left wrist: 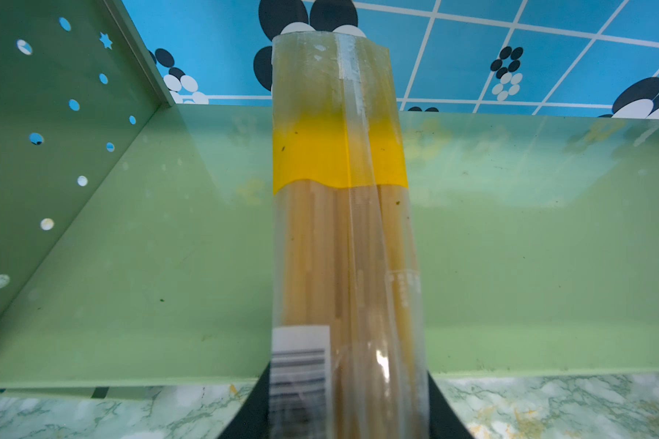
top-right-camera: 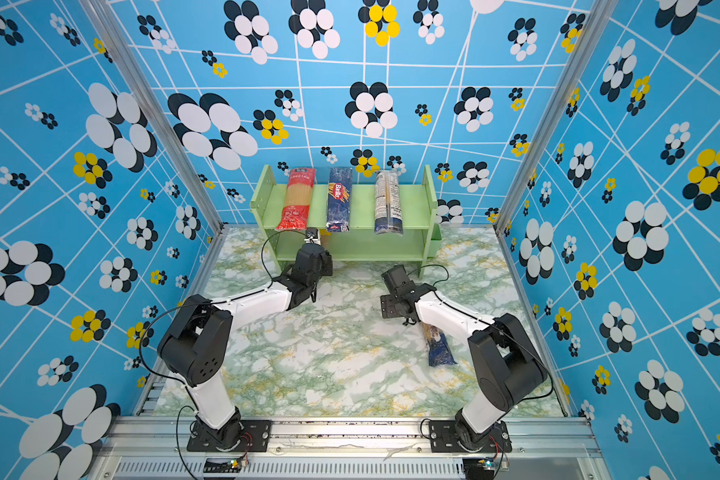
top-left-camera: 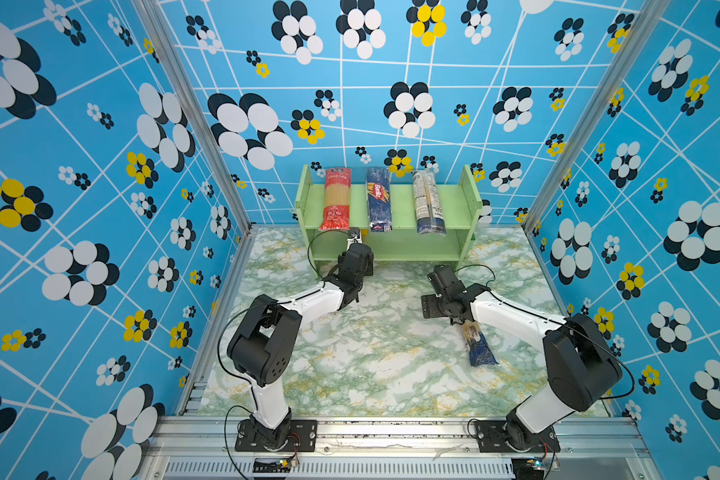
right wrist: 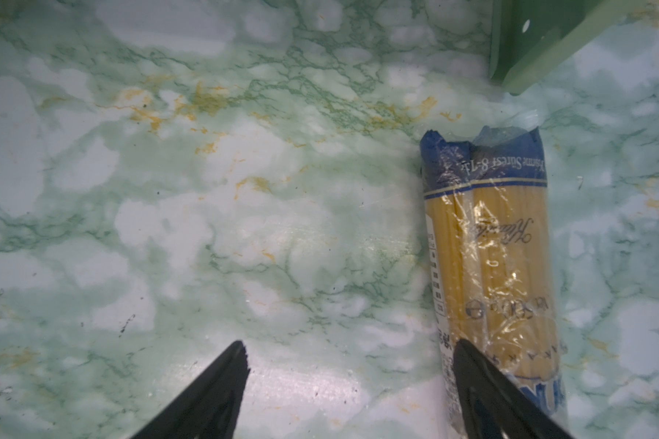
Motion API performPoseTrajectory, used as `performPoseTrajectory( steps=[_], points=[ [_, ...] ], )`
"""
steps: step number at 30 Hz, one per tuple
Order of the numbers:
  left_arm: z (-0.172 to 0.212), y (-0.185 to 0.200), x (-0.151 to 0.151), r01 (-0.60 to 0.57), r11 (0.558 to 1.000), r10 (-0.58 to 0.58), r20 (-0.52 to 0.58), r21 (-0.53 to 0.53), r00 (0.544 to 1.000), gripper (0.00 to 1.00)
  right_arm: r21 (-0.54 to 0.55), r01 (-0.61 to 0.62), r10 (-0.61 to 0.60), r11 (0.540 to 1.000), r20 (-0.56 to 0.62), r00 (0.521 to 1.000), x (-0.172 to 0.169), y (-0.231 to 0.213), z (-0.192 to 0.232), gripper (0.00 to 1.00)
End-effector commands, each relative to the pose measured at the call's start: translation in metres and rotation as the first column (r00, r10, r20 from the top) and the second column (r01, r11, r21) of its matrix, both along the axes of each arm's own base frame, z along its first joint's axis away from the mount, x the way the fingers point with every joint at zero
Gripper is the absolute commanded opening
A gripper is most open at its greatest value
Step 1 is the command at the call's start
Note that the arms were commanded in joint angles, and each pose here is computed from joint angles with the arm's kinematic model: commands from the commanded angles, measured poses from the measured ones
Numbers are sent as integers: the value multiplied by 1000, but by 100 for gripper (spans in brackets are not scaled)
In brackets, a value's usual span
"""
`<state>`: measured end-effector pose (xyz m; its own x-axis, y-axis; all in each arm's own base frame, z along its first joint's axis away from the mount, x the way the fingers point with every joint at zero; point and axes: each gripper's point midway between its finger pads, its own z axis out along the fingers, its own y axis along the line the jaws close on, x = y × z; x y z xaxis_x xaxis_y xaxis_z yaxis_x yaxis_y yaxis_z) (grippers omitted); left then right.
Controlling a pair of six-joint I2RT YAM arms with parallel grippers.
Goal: Place and organize the pasta boxes and bags onto the shelf
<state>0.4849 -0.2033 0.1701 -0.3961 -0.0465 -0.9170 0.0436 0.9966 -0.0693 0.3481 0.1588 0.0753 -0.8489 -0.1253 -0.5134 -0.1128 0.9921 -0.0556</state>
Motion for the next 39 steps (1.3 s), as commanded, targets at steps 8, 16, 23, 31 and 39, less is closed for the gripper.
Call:
performPoseTrajectory(
  steps=[8,16,23,31,39],
  points=[
    [59,0,15,-16,993,36,170,-113,985,0,-5,19,-18,1000,37,999,4,-6,12,87],
    [57,1,11,-19,993,38,171,-113,985,12,-5,20,-20,1000,36,999,3,-7,11,87],
    [54,2,8,-36,993,54,168,-109,984,20,-9,22,-21,1000,35,999,3,-7,10,88],
    [51,3,7,-45,994,61,163,-103,985,33,-7,28,-28,1000,33,999,2,-8,9,89],
    [46,4,6,-54,993,70,156,-103,985,42,-7,32,-31,999,36,999,2,-9,10,90]
  ],
)
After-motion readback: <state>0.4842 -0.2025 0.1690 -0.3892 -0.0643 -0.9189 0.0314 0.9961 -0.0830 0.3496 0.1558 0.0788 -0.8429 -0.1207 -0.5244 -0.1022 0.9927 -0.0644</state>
